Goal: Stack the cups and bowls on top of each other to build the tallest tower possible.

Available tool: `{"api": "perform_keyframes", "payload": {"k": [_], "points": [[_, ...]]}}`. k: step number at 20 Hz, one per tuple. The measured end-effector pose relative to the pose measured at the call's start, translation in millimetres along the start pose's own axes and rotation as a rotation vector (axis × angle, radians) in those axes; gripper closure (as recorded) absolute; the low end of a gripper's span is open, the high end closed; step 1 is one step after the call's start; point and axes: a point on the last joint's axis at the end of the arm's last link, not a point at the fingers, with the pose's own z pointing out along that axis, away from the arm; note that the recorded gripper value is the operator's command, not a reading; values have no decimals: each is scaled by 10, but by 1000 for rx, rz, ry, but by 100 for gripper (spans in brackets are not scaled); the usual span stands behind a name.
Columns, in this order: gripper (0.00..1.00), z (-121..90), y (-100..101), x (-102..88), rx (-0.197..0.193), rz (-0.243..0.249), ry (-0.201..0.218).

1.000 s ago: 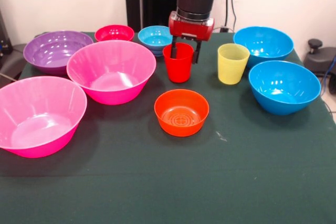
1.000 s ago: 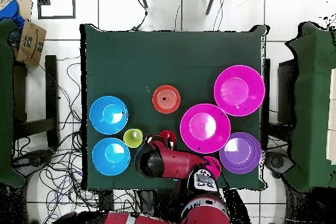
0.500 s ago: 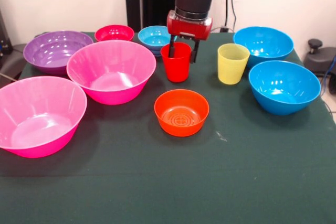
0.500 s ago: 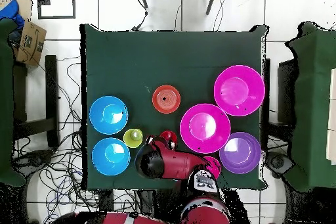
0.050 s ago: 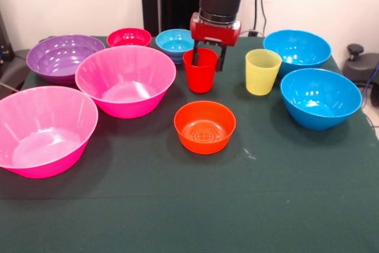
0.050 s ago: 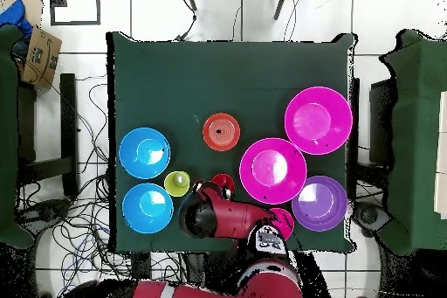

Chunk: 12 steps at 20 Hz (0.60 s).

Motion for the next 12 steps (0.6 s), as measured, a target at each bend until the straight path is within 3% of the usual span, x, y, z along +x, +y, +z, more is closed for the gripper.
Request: {"api": "perform_keyframes", "payload": {"k": [12], "points": [[0, 66, 92, 61, -17, -9, 11]]}}
